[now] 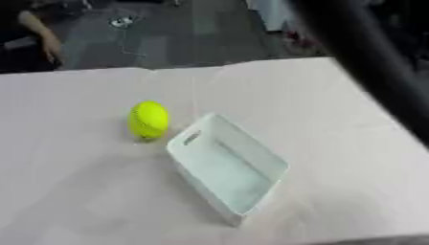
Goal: Pick up objects on the table and place them in the box.
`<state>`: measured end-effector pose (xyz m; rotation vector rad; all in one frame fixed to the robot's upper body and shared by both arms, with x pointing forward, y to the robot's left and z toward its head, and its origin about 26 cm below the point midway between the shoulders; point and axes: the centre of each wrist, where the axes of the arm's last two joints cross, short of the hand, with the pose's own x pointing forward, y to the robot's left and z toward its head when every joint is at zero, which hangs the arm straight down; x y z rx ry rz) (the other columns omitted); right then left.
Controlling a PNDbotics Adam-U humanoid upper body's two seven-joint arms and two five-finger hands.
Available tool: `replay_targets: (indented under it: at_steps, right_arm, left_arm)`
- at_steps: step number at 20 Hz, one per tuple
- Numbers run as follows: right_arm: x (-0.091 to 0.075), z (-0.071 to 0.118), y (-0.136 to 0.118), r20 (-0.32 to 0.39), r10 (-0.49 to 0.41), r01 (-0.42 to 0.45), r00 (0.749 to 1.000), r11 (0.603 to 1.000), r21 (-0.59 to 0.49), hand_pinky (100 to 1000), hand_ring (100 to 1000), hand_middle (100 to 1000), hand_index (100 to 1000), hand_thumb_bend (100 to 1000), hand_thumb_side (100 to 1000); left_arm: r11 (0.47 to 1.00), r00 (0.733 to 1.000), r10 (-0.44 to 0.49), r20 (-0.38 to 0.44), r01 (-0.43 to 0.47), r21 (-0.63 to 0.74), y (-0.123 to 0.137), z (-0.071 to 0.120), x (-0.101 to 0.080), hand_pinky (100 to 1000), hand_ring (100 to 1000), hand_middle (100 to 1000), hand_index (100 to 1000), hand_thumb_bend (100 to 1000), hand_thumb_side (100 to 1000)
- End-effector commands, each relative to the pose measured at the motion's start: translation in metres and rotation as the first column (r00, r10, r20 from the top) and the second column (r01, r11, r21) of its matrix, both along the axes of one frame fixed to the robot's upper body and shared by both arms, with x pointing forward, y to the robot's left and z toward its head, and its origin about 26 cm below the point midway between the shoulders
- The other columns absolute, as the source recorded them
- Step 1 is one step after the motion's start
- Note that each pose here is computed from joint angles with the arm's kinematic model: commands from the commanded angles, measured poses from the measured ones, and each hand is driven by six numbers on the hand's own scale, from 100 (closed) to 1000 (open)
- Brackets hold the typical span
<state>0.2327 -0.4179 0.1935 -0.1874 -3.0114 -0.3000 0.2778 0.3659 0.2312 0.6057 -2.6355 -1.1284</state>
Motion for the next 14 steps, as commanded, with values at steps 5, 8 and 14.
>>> replay_targets:
  at_steps: [5,8,14]
  right_arm:
    - [0.008,0.013,0.01,0.021,-0.019,0.02,1.0,0.999,-0.039,100,284,395,543,153,864]
    - [0.011,0.015,0.015,0.029,-0.016,0.017,0.999,0.999,-0.038,100,283,394,543,151,864]
    - [0.019,0.023,0.023,0.056,0.014,-0.013,0.998,1.0,-0.023,100,284,398,551,144,867]
  left_arm:
    - [0.918,0.996,0.085,-0.008,-0.075,0.389,0.042,0.037,0.027,720,766,824,860,336,857]
    - [0.863,0.992,0.122,-0.028,-0.092,0.496,0.059,0.042,0.041,755,781,829,864,340,846]
    - [0.743,0.979,0.19,-0.069,-0.097,0.663,0.073,0.042,0.063,832,825,841,864,349,830]
